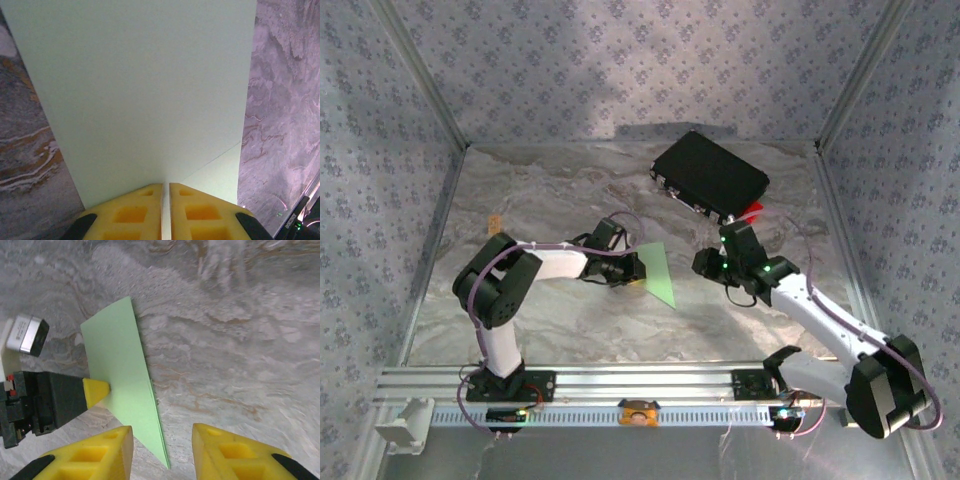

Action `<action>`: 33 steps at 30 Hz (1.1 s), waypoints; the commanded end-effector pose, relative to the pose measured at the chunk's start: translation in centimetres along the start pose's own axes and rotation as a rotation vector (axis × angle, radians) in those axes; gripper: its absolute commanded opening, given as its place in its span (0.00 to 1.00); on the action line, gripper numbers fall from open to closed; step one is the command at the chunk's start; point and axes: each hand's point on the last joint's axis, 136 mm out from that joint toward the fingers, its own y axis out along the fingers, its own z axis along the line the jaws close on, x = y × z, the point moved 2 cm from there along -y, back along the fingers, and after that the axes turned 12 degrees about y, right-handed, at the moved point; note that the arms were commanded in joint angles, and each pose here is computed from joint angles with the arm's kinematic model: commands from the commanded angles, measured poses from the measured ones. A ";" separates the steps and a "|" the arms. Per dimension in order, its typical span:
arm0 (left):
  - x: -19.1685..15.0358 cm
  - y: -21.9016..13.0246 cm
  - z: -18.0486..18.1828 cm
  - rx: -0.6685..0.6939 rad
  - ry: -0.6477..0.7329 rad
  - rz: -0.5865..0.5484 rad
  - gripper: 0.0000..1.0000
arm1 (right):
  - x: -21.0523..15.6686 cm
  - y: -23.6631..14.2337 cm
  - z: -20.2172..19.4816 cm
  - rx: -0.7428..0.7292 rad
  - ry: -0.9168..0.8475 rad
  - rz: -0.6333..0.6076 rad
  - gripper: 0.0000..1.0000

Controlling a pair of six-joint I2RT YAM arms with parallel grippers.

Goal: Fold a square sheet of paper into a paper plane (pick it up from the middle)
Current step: Third fold the triangle at the center of the table, then fourth fold the wing at the center of the table.

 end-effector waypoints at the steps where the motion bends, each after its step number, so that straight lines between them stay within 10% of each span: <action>1: 0.2 -1.5 -1.2 -0.018 0.010 -0.037 0.14 | -0.8 1.8 1.1 0.088 -0.133 0.077 0.41; 15: 1.8 -6.3 0.0 -0.009 -0.035 -0.202 0.42 | -3.2 6.7 2.0 0.108 -0.157 0.265 0.49; 33: 3.0 -6.7 1.3 -0.076 -0.137 -0.242 0.48 | -3.9 10.2 1.2 0.064 -0.174 0.356 0.40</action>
